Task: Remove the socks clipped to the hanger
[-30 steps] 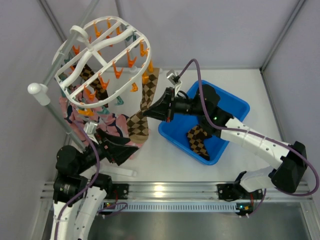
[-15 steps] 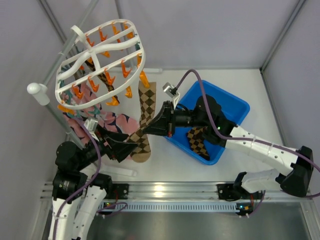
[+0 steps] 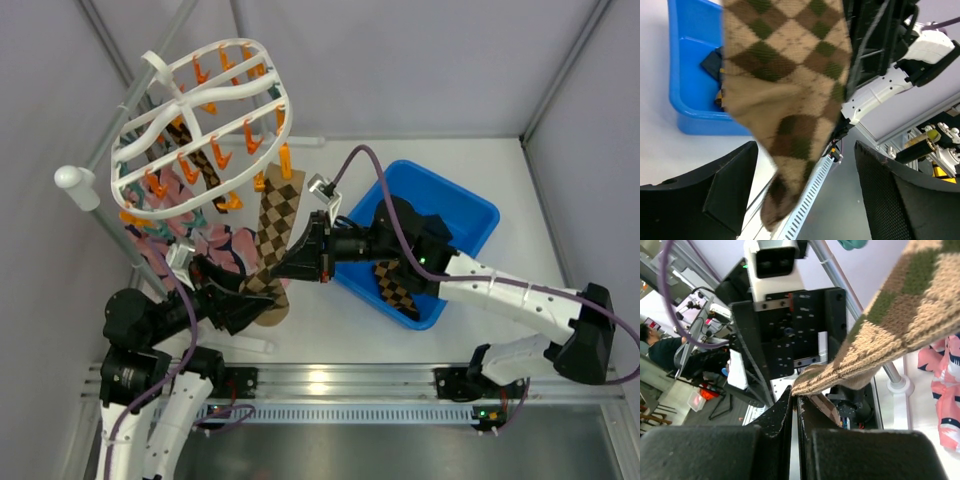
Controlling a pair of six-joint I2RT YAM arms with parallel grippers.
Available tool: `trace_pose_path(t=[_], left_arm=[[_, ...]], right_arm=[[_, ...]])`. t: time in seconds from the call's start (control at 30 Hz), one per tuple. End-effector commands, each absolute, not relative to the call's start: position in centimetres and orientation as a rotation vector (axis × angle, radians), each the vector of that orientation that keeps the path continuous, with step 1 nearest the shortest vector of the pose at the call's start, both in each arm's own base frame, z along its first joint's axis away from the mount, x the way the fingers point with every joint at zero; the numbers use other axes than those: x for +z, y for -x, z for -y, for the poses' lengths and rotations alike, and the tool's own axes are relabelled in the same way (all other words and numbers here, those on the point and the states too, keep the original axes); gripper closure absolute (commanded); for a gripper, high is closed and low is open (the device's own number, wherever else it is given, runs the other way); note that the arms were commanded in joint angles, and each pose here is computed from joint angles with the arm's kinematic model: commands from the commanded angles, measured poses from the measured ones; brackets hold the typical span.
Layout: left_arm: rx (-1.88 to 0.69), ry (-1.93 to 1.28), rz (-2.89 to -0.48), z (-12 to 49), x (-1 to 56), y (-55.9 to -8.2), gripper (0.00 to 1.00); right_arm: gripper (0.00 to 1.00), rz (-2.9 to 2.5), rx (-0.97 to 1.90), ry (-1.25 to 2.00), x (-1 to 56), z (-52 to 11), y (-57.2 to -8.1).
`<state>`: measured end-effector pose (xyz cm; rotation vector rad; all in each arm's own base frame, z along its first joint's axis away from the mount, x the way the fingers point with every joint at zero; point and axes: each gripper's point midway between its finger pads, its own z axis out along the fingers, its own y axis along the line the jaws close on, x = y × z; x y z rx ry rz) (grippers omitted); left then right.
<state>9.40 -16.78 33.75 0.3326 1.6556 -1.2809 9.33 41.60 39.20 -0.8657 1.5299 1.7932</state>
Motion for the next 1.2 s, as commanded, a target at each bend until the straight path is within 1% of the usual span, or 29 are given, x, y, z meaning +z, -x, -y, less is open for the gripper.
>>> trace_pose_path(t=[0.0,0.03,0.07,0.1,0.13,0.17,0.2,0.23,0.27,0.33,0.37,0.47,0.5,0.57,0.63,0.7,0.77,0.8,0.83,0.9,0.97,1.0,1.17], left_arm=[[-1.320,-0.417,-1.571,17.0,36.1,-7.2,0.20],[-1.329,-0.425,-1.574,17.1,36.1,-7.0,0.32],[-1.331,-0.432,-1.574,17.1,36.1,-6.9,0.39],[-1.335,-0.436,-1.573,17.1,36.2,-6.8,0.50],[-1.334,-0.433,-1.572,17.1,36.2,-6.8,0.79],[-1.335,-0.423,-1.579,17.1,36.1,-7.0,1.00],[-1.339,-0.417,-1.583,17.1,36.1,-7.0,1.00],[-1.341,-0.416,-1.587,17.1,36.0,-7.1,1.00],[-1.342,-0.419,-1.588,17.2,35.9,-7.1,1.00],[-1.335,-0.412,-1.586,17.1,35.8,-7.2,1.00],[-1.336,-0.409,-1.587,17.1,35.8,-7.2,1.00],[-1.340,-0.411,-1.585,17.1,35.8,-7.1,1.00],[-1.342,-0.416,-1.583,17.1,35.9,-7.0,1.00],[-1.347,-0.429,-1.577,17.2,36.1,-6.6,1.00],[-1.353,-0.437,-1.573,17.2,36.3,-6.4,1.00],[-1.356,-0.453,-1.558,17.2,36.7,-5.9,1.00],[-1.362,-0.463,-1.552,17.2,36.9,-5.5,1.00],[-1.361,-0.467,-1.542,17.1,37.1,-5.3,1.00],[-1.361,-0.470,-1.537,17.1,37.3,-5.1,1.00],[-1.364,-0.479,-1.529,17.1,37.5,-4.8,1.00],[-1.364,-0.485,-1.521,17.1,37.6,-4.6,1.00],[-1.364,-0.488,-1.520,17.1,37.7,-4.5,1.00],[-1.373,-0.508,-1.515,17.1,38.0,-4.1,1.00]], right_arm=[[1.00,-1.400,1.848,0.837,42.9,-42.4,-8.8],[1.00,-1.402,1.861,0.826,43.1,-42.5,-8.9],[1.00,-1.402,1.868,0.824,43.0,-42.8,-8.9],[1.00,-1.397,1.878,0.827,43.1,-43.0,-8.6],[1.00,-1.389,1.881,0.828,43.4,-43.1,-8.6],[0.98,-1.397,1.877,0.832,43.2,-43.3,-8.6],[0.94,-1.407,1.864,0.830,43.1,-43.4,-8.7],[0.86,-1.470,1.803,0.807,42.2,-43.6,-9.6],[0.65,-1.496,1.756,0.789,42.0,-43.4,-10.1],[0.49,-1.539,1.613,0.766,41.4,-42.9,-11.6],[0.35,-1.602,1.511,0.705,40.7,-41.9,-12.9],[0.19,-1.590,1.316,0.640,41.5,-39.4,-15.1],[0.10,-1.610,1.252,0.639,41.1,-38.7,-15.6],[0.06,-1.561,1.173,0.635,42.7,-37.4,-16.4],[0.05,-1.528,1.115,0.652,44.2,-36.3,-17.2],[0.02,-1.484,1.090,0.659,45.9,-35.6,-17.8],[0.01,-1.441,1.120,0.737,46.6,-35.9,-17.6],[0.01,-1.428,1.139,0.702,48.2,-35.1,-18.8],[0.02,-1.440,1.193,0.753,47.9,-35.7,-18.8],[0.02,-1.415,1.223,0.726,49.5,-34.8,-20.6],[0.02,-1.367,1.249,0.760,50.3,-35.0,-21.1],[0.02,-1.330,1.251,0.778,51.4,-35.0,-21.1],[0.05,-1.219,1.376,0.961,51.7,-37.4,-19.7]])
